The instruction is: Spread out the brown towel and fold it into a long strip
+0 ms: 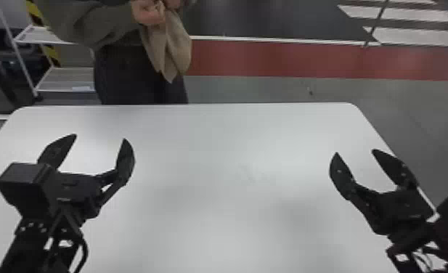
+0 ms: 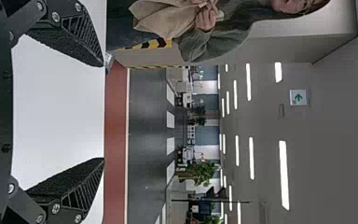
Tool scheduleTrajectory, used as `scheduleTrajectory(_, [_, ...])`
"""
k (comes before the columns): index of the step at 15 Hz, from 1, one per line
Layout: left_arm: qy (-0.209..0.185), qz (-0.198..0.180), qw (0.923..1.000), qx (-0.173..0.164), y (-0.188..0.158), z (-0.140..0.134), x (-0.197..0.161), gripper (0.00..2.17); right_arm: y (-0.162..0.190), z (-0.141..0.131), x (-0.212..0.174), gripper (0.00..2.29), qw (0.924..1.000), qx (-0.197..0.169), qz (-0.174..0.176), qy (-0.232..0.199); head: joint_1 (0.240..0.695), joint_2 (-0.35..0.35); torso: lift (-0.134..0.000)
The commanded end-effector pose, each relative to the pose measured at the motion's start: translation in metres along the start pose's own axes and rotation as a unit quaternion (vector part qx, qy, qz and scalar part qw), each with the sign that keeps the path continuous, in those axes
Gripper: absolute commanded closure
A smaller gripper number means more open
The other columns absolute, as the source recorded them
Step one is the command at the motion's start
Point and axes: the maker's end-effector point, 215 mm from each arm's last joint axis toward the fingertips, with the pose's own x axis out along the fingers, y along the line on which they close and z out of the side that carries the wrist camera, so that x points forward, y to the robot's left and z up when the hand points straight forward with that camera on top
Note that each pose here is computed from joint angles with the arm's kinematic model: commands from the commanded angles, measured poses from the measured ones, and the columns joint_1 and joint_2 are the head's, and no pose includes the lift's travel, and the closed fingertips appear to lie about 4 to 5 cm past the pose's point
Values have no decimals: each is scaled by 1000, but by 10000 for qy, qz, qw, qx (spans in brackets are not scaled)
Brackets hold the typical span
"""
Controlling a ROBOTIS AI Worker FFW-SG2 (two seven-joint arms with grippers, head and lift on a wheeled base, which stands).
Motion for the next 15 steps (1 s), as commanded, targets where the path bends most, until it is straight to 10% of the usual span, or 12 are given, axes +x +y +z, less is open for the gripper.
scheduleTrajectory(1, [-10, 2, 10000, 0, 0, 0, 0, 76, 0, 0, 0, 174, 10000, 0, 0, 0, 695, -82, -125])
scheduleTrajectory(15, [-11, -9, 10000, 18, -1, 1, 1, 76, -3, 1, 0, 174, 10000, -15, -26, -19, 695, -85, -125])
